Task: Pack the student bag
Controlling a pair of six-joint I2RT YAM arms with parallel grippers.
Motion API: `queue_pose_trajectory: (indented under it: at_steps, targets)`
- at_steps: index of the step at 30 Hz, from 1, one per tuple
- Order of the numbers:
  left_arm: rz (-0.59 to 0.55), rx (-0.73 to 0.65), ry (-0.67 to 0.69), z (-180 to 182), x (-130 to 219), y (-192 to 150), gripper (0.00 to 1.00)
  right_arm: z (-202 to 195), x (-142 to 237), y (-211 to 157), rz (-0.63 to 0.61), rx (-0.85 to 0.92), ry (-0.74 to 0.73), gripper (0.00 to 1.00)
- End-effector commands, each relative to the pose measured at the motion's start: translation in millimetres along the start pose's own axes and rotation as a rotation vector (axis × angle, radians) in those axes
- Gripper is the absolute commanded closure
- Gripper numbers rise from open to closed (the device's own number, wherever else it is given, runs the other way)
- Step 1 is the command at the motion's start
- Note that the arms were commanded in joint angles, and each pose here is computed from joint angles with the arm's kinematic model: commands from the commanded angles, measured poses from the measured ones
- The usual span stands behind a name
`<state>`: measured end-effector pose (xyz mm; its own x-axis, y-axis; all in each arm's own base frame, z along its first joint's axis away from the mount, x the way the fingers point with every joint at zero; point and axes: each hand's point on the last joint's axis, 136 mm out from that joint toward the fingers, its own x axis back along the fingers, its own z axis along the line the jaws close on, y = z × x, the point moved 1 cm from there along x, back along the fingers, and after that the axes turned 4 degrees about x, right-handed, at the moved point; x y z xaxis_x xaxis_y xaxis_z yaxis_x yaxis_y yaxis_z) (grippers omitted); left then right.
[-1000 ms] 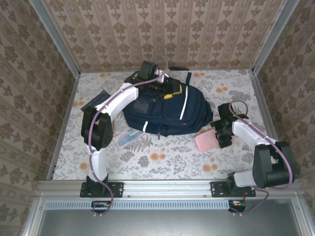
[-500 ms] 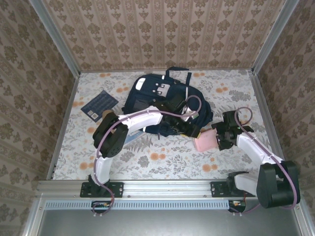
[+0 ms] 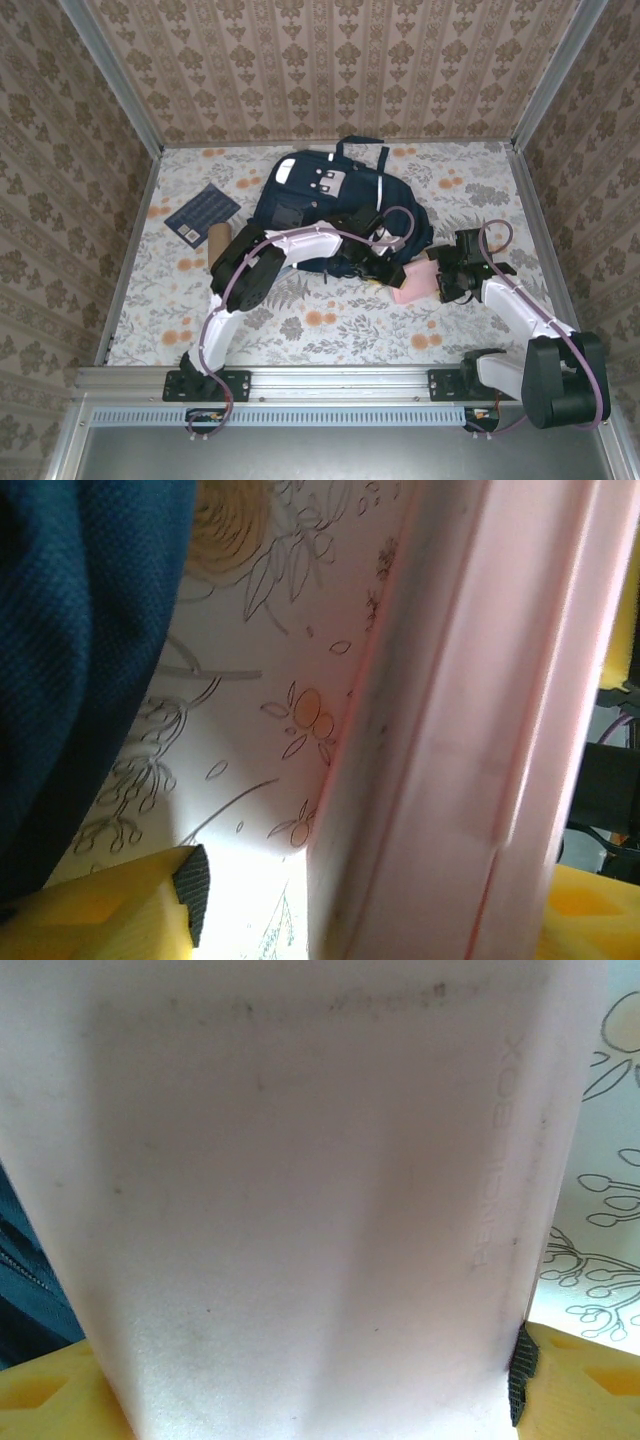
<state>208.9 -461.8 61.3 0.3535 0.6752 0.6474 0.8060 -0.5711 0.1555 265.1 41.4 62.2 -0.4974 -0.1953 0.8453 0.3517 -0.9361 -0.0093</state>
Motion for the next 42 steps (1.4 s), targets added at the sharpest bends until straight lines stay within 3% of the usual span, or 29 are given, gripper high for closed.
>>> queue_pose_trajectory:
  at_steps: [1, 6, 10, 13, 20, 24, 30, 37, 42]
  targets:
    - [-0.032, -0.099, -0.079, -16.8, -6.6, 14.0, 0.46, -41.2, -10.0, -13.6, 0.066, -0.024, -0.129, 0.17]
    - [-0.059, -0.155, -0.15, -35.1, 1.3, 19.1, 0.75, -33.9, -3.4, -13.2, 0.063, -0.016, -0.107, 0.17]
    - [-0.09, -0.173, -0.164, -42.8, 19.8, 20.7, 0.83, -19.5, 14.6, -8.6, 0.032, 0.028, -0.078, 0.11]
    - [-0.14, -0.155, -0.176, -44.6, 47.5, 21.5, 0.85, -6.7, 34.9, -3.5, -0.008, 0.113, -0.054, 0.0]
    - [-0.281, -0.073, -0.24, -48.8, 120.5, 15.6, 0.86, 32.4, 76.1, 5.9, -0.094, 0.402, 0.05, 0.0]
    - [-0.355, -0.034, -0.331, -61.8, 156.8, 11.2, 0.86, 74.6, 91.8, -8.7, -0.077, 0.5, 0.323, 0.0]
    - [-0.34, -0.024, -0.432, -85.1, 172.3, -8.2, 0.86, 141.7, 115.2, -37.9, 0.067, 0.545, 0.779, 0.0]
    - [-0.329, -0.035, -0.473, -97.7, 182.0, -21.7, 0.87, 166.4, 129.3, -44.7, 0.098, 0.581, 0.937, 0.04]
    - [-0.335, -0.02, -0.502, -101.9, 184.8, -20.0, 0.87, 173.8, 139.9, -45.8, 0.102, 0.534, 1.046, 0.19]
